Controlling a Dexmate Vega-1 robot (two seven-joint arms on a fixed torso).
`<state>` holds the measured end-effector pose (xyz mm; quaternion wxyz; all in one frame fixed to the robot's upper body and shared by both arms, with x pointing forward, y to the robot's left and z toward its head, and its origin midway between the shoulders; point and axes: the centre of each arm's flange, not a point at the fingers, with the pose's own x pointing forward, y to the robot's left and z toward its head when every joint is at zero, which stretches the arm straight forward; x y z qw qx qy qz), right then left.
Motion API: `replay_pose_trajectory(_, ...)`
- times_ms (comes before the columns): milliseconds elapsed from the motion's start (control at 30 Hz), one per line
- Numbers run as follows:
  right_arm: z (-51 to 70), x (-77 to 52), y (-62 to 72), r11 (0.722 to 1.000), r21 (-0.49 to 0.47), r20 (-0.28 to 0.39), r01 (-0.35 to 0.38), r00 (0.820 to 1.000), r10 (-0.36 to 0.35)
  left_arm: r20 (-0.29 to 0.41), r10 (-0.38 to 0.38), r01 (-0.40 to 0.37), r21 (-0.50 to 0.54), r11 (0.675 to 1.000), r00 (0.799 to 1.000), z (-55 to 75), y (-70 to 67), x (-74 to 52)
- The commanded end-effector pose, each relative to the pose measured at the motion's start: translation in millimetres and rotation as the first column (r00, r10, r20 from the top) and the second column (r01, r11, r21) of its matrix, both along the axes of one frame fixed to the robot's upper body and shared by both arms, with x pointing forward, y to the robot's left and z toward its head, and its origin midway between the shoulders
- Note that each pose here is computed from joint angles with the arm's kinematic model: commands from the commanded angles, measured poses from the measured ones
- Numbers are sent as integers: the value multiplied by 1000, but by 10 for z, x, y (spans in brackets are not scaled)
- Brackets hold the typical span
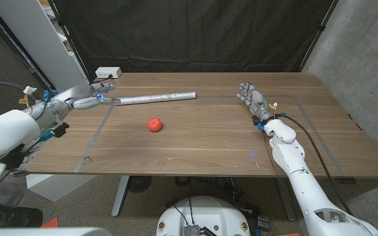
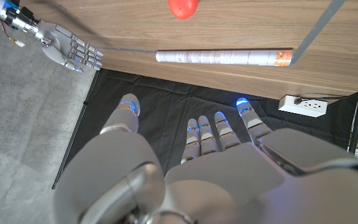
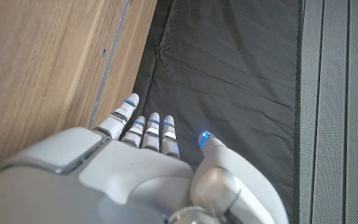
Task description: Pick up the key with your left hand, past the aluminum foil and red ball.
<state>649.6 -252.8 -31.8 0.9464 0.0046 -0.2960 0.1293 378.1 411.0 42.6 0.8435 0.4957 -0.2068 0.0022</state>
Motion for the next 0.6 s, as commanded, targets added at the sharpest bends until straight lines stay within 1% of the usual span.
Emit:
replay_pose_trajectory(33, 38, 83, -4, 1000, -8, -4, 3, 1000, -3, -59, 46, -41, 71, 997, 997, 108, -7, -35)
replay_pose_trajectory(133, 42, 113, -7, 1000, -7, -7, 2, 1000, -2, -66, 48, -43, 78, 996, 997, 126, -15, -34)
replay_pose_trajectory(267, 65, 159, 6, 1000, -7, -6, -3, 1000, 3, -110, 67, -53, 126, 991, 992, 167, -69, -27)
replay_pose_trajectory(367, 73, 176, 11, 1000, -7, -5, -5, 1000, 5, -125, 71, -53, 138, 989, 990, 178, -89, -30)
replay_pose_trajectory(400, 72, 190, 15, 1000, -5, -7, -7, 1000, 7, -142, 76, -54, 154, 987, 987, 184, -109, -33)
replay_pose_trajectory(600, 55, 211, 25, 1000, -5, -12, -7, 1000, 7, -178, 101, -66, 194, 979, 979, 177, -140, -73)
